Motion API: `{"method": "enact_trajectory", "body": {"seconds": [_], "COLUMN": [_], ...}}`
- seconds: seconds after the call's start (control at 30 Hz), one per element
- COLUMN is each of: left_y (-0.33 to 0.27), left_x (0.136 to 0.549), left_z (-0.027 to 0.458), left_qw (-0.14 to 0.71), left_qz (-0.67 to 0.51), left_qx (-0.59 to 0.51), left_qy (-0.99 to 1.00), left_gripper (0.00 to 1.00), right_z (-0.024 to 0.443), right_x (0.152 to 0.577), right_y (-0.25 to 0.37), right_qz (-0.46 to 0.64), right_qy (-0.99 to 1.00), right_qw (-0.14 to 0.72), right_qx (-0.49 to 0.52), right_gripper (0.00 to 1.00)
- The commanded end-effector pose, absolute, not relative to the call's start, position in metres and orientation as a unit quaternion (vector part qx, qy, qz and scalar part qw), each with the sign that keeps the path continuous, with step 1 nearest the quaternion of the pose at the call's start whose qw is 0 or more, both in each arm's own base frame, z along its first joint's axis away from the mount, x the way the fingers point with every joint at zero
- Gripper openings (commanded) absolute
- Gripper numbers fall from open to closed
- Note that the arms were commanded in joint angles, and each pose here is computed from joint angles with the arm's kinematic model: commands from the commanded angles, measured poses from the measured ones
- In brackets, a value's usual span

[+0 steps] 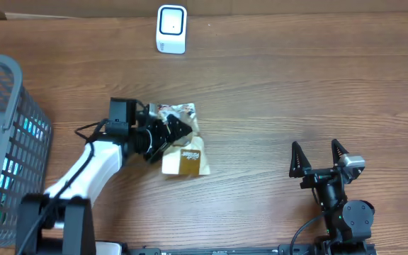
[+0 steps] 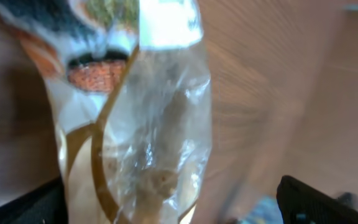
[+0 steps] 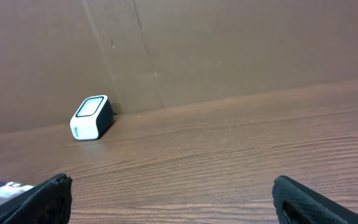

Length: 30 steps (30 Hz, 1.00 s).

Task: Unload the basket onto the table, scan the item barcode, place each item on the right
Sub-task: 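Lower the bag onto the table center and open the left gripper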

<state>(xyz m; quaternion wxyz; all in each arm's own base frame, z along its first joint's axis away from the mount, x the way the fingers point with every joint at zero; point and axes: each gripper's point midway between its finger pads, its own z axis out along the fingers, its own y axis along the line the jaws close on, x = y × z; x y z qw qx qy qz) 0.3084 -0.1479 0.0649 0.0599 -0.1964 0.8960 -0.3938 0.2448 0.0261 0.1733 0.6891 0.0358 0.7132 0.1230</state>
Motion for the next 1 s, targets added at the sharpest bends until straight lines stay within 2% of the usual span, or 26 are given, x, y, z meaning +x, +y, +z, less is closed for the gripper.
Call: {"method": "enact_trajectory", "body": {"seconds": [0.0,0.4,0.67,0.8,0.97], "left_y": [-0.112,-0.043,-0.027,-0.032,-0.047], "left_x": [0.323,0.291,0.290,0.306,0.349], "left_z": [0.079,0.063,0.065,0.087,0.152], "left_qw": [0.145,0.111,0.117,0.137,0.212], "left_qz": [-0.281,-0.063,-0.008,-0.021,-0.074], "left_qx": [-0.155,-0.150,-0.108,-0.086,-0.081], "left_qy": [0.936,0.980,0.987,0.987,0.971], "left_gripper": [1.00,1.00,1.00,0.99,1.00], "right_z": [0.171,0.171,0.171,0.171,0.171], "right_x": [0.245,0.245,0.245,0.245,0.245], "right_y": [0.025,0.025,0.025,0.025,0.025], "right_qz": [0.119,0.118,0.119,0.118,0.118], "right_qy": [0.713,0.713,0.713,0.713,0.713], "right_qw": [0.690,0.690,0.690,0.690,0.690], "right_qx": [0.035,0.035,0.035,0.035,0.035], "right_gripper": [1.00,1.00,1.00,1.00,1.00]}}
